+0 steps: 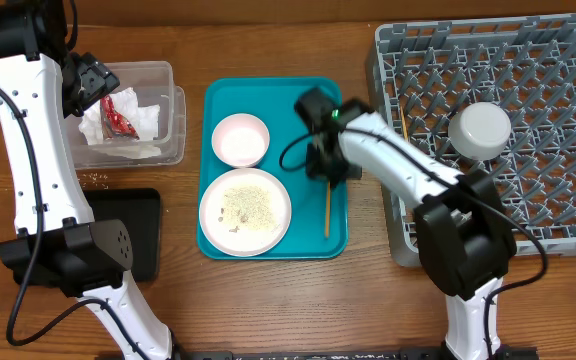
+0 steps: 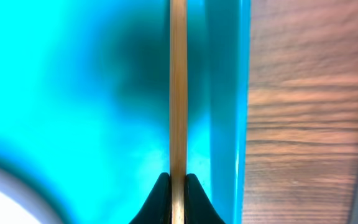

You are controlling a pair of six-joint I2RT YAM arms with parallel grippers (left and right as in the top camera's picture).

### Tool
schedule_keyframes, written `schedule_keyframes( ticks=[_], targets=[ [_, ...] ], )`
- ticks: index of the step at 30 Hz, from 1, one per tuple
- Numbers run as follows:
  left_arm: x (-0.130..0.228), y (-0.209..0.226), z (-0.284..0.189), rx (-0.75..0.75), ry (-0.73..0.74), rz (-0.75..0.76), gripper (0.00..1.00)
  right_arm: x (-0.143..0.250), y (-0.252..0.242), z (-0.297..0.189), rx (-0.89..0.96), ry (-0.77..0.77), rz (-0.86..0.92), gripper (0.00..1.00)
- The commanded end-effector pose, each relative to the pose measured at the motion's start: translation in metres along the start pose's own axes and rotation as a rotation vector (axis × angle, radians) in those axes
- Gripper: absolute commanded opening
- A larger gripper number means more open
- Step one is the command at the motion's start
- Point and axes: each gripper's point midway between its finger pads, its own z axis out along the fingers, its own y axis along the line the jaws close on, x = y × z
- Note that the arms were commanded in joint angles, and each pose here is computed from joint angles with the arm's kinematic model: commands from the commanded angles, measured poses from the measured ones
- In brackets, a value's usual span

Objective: Sort waste into correct bins and load items into the dishwasher
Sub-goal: 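Carry the second chopstick right and place it in the rack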

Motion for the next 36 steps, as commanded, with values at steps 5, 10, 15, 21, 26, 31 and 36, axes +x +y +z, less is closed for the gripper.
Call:
schedule_keyframes(
  ticks=[5,10,15,21,26,31,36],
  targets=[
    [0.0,0.001,-0.004,-0.006,-0.013,-0.011,1.0,-0.08,-0.032,-0.125,-0.039,-0.266,-0.074,0.04],
    [0.0,0.001,-0.004,-0.006,-0.013,-0.012,1.0,-0.111,-0.096,-0.162,0.027,-0.354,-0.109,0.04],
    [0.0,0.001,-0.004,-0.006,-0.013,-0.012,1.0,-0.118,-0.149,-0.154,0.085,-0.303,-0.157,0.04],
    [0.0,0.001,-0.004,-0.006,-0.013,-0.011,1.0,-0.12,-0.154,-0.141,-0.103,-0.253,-0.163,0.09],
    [0.0,0.001,-0.004,-0.006,-0.013,-0.011,1.0,-0.123,-0.157,-0.125,-0.129,-0.216,-0.146,0.09],
    [0.0,0.001,-0.004,-0.006,-0.013,-0.012,1.0,-0.117,-0.152,-0.104,-0.145,-0.155,-0.146,0.2],
    [0.0,0.001,-0.004,-0.006,-0.013,-0.011,1.0,-0.109,-0.149,-0.089,-0.15,-0.115,-0.131,0.38]
  ],
)
